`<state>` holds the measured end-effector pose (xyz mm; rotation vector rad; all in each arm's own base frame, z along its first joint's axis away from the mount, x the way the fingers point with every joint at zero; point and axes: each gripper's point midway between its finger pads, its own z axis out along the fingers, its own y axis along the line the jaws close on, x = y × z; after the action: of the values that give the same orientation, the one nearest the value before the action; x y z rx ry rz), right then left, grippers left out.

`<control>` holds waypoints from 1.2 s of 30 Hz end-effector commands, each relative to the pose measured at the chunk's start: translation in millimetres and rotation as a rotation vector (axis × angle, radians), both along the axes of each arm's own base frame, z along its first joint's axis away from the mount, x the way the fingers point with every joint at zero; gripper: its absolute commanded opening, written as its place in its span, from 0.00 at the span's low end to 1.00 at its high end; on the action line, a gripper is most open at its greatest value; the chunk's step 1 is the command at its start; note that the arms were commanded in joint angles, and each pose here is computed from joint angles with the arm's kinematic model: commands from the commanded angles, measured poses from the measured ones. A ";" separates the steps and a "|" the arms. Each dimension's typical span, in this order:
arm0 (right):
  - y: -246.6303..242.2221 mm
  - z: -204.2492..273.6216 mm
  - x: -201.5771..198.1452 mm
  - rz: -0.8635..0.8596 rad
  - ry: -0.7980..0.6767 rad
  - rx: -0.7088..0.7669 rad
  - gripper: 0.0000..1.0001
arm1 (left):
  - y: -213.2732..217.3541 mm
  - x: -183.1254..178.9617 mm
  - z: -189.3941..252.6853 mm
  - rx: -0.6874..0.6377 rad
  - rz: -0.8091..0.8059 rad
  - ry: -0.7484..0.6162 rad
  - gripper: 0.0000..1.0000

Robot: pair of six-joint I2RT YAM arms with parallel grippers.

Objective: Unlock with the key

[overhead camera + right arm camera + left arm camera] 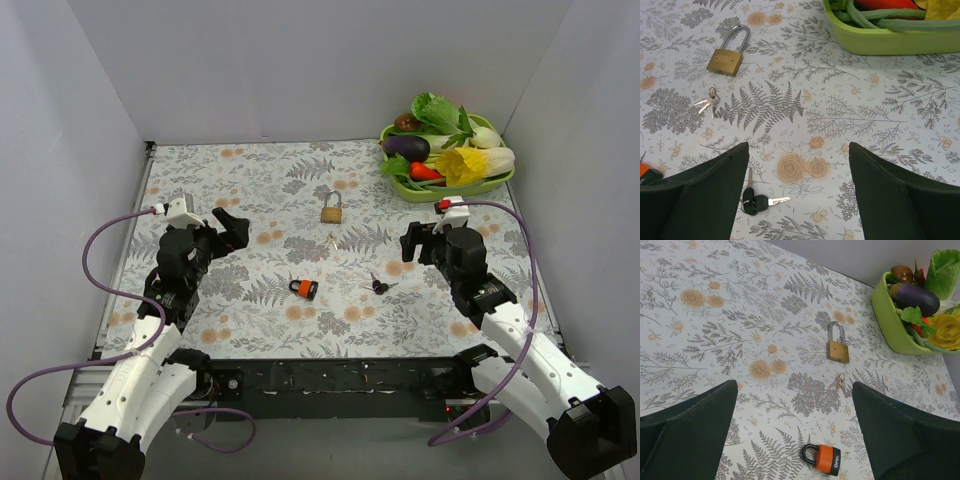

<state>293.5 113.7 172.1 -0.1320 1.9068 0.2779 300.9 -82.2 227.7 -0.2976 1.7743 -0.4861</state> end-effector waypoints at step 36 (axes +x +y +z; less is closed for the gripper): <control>79.7 -108.9 -33.2 0.421 0.446 0.079 0.60 | -6.5 3.9 -13.4 0.013 -0.036 0.078 0.98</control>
<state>255.8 178.8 53.3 -0.4266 2.3475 0.6344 304.1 -88.0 195.6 -0.2898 1.8957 -0.4767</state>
